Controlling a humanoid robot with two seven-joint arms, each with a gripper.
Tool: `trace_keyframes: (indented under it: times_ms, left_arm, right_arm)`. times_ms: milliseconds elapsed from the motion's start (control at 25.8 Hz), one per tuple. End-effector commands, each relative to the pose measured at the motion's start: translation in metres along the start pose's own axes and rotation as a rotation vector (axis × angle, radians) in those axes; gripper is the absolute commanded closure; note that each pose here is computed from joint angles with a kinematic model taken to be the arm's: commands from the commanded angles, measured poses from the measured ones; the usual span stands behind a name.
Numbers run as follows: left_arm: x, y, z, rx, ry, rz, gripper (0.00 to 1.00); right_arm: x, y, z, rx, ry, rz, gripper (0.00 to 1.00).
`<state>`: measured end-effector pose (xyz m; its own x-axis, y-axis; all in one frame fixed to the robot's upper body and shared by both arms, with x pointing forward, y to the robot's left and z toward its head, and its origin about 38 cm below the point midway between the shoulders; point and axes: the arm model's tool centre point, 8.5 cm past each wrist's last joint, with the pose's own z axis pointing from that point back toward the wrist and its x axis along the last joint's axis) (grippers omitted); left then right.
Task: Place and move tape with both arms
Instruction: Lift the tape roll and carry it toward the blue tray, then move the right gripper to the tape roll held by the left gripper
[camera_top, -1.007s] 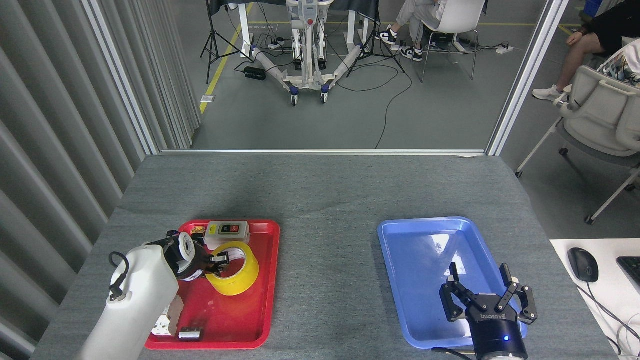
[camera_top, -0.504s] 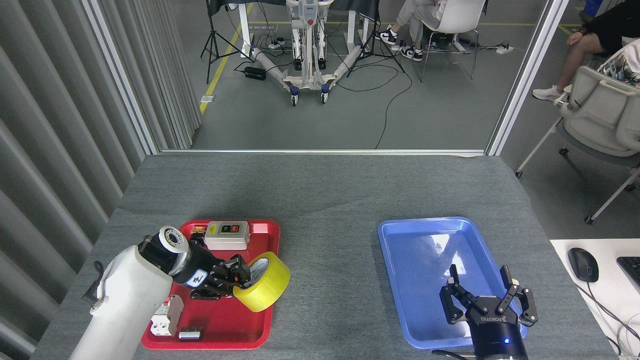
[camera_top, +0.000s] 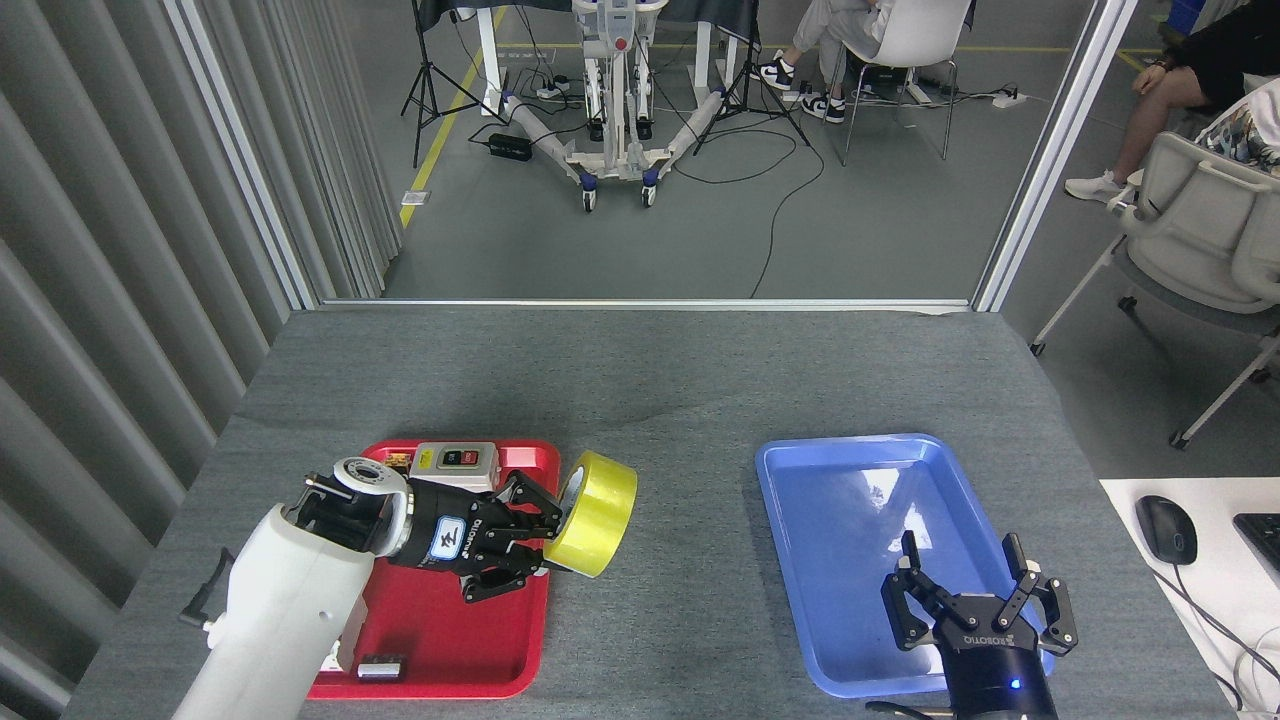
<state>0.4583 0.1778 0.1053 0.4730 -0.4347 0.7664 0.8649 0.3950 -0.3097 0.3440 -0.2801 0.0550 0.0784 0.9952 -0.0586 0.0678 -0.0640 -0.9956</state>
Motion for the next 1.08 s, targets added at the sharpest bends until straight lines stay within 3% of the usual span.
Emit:
trace_keyframes:
  times_ms: [0, 116, 194, 271, 465, 581, 775, 852, 1046]
  left_arm:
    - [0.016, -0.025, -0.033, -0.096, -0.046, 0.081, 1.0]
    - [0.023, -0.04, -0.061, -0.17, -0.081, 0.131, 1.0]
    - [0.021, -0.042, -0.071, -0.23, -0.111, 0.237, 1.0]
    - [0.026, -0.052, -0.086, -0.3, -0.147, 0.302, 1.0]
    - [0.025, -0.066, -0.104, -0.345, -0.145, 0.318, 1.0]
    - [0.023, -0.065, -0.105, -0.343, -0.141, 0.32, 1.0]
    - [0.009, -0.063, -0.104, -0.335, -0.132, 0.339, 1.0]
    - [0.006, -0.061, -0.101, -0.327, -0.126, 0.337, 1.0]
    - [-0.008, -0.062, -0.102, -0.321, -0.115, 0.35, 1.0]
  right_arm:
    - [-0.001, 0.0, 0.0, 0.001, -0.005, 0.005, 0.0]
    - [-0.001, 0.001, 0.001, -0.001, -0.013, 0.012, 0.0]
    - [-0.002, 0.0, 0.004, -0.03, -0.024, 0.028, 0.0]
    - [-0.008, 0.001, 0.012, -0.072, -0.041, 0.092, 0.0]
    - [-0.007, 0.004, 0.041, -0.232, -0.213, 0.221, 0.0]
    - [-0.01, 0.004, 0.041, -0.267, -0.29, 0.345, 0.0]
    - [0.005, -0.001, 0.032, -0.299, -0.55, 0.482, 0.01]
    - [0.01, -0.003, 0.029, -0.311, -0.628, 0.508, 0.03]
    - [0.026, -0.006, 0.007, -0.329, -0.73, 0.501, 0.03]
